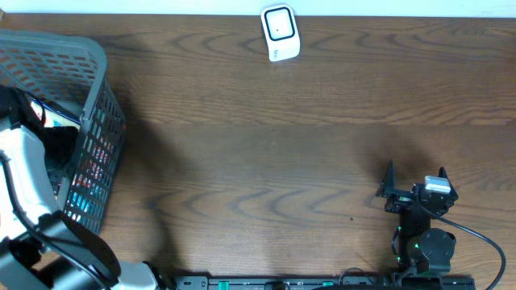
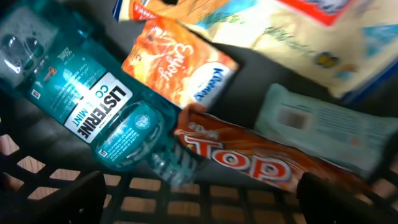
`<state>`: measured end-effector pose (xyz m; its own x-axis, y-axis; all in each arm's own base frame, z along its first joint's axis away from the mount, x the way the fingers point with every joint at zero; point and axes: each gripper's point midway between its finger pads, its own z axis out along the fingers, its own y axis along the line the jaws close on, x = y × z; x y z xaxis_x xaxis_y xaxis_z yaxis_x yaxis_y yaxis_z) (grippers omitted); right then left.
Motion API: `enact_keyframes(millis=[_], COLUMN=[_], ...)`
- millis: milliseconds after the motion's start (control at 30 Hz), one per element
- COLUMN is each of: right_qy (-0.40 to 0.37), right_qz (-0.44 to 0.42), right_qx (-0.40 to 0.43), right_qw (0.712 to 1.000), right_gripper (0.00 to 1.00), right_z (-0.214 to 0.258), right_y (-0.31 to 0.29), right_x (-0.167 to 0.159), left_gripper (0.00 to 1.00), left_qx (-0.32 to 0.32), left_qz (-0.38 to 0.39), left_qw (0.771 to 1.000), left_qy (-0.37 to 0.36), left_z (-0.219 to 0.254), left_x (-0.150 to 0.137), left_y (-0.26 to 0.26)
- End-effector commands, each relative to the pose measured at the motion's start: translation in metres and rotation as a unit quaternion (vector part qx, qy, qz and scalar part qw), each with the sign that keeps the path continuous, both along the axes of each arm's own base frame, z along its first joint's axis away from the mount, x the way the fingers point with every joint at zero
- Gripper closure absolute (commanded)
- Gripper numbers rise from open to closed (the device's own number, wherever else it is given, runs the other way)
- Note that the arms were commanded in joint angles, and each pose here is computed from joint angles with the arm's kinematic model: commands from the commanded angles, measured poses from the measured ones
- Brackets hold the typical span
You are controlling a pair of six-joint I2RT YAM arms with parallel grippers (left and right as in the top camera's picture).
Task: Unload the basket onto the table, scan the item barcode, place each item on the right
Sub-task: 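Grasp the teal Listerine bottle in the basket with the left gripper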
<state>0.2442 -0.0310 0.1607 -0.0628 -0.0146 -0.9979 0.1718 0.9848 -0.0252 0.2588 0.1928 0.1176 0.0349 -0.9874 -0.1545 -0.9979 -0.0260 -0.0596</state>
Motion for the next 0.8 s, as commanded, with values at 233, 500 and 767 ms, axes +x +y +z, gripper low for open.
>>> enact_keyframes(millis=[233, 500, 767], right_qy=[0.0, 0.0, 0.0], right_qz=[-0.001, -0.001, -0.001], right_qx=[-0.008, -0.008, -0.008], right_qw=[1.0, 1.0, 1.0], right_gripper=[0.01, 0.01, 0.01], right_z=[0.0, 0.0, 0.0], right_y=[0.0, 0.0, 0.0], right_x=[0.0, 0.0, 0.0], left_gripper=[0.02, 0.02, 0.02], left_qx=[-0.014, -0.048, -0.062], left_qz=[0.015, 0.012, 0.012], left_qw=[0.995, 0.988, 0.984], left_qy=[0.095, 0.148, 0.164], left_z=[-0.05, -0.091, -0.103], left_x=[-0.014, -0.019, -0.022], left_y=[0.009, 0.005, 0.003])
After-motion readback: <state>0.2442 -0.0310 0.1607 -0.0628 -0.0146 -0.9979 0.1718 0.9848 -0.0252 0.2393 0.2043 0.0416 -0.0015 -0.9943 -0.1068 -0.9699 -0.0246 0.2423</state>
